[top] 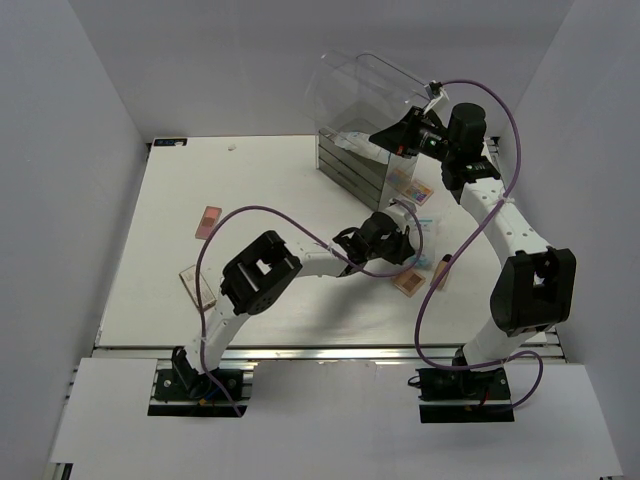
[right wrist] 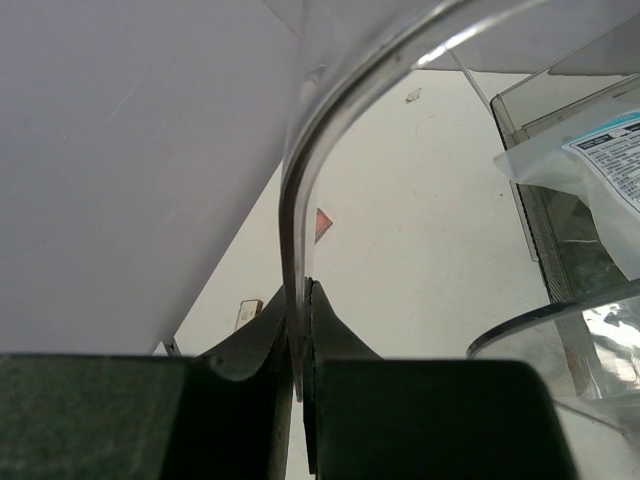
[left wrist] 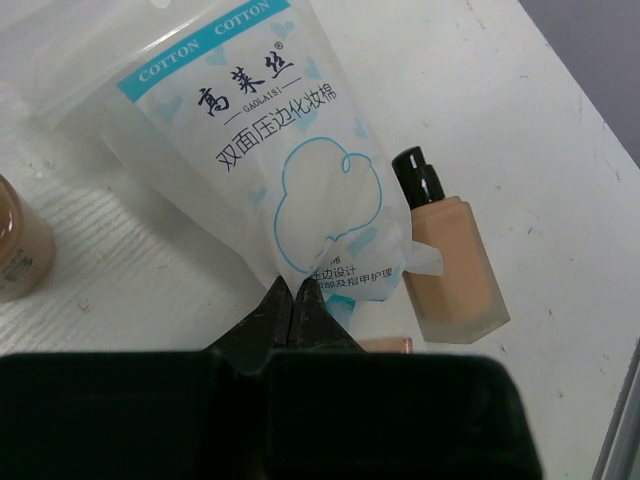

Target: Organize the makeup

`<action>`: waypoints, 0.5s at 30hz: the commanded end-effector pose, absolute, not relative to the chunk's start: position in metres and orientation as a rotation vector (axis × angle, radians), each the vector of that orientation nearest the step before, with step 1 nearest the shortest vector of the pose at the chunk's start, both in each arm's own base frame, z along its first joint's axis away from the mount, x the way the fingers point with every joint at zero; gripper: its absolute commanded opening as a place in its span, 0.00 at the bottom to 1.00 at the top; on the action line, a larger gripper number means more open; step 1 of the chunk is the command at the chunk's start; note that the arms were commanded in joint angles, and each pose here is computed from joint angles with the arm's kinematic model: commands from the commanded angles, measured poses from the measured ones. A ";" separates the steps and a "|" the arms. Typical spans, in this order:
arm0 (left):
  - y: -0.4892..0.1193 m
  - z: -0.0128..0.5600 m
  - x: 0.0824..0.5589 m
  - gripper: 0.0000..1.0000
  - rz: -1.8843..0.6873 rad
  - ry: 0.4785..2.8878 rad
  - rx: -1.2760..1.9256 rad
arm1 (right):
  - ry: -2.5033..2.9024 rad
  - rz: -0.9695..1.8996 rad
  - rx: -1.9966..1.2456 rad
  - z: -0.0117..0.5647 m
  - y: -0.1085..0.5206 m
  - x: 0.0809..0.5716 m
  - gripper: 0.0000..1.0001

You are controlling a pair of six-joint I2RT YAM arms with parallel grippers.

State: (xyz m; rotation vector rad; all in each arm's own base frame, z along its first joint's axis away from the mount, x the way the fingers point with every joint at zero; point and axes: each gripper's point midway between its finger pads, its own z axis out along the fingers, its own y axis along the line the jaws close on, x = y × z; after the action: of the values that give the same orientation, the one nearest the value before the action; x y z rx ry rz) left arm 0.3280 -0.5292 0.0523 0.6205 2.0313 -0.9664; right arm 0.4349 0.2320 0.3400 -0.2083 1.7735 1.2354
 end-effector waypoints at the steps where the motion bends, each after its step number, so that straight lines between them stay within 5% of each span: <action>1: -0.535 0.128 0.329 0.00 -1.027 1.843 0.665 | 1.630 1.285 -0.329 0.397 0.237 0.406 0.07; 15: -0.501 0.121 0.279 0.00 -1.100 1.883 0.824 | 1.634 1.310 -0.323 0.398 0.237 0.402 0.07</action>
State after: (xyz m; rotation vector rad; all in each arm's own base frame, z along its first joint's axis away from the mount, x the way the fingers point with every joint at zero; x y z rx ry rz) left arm 0.2900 -0.5058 0.0827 0.7720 1.9716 -1.0436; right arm 0.4303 0.2330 0.3467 -0.1834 1.7740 1.2708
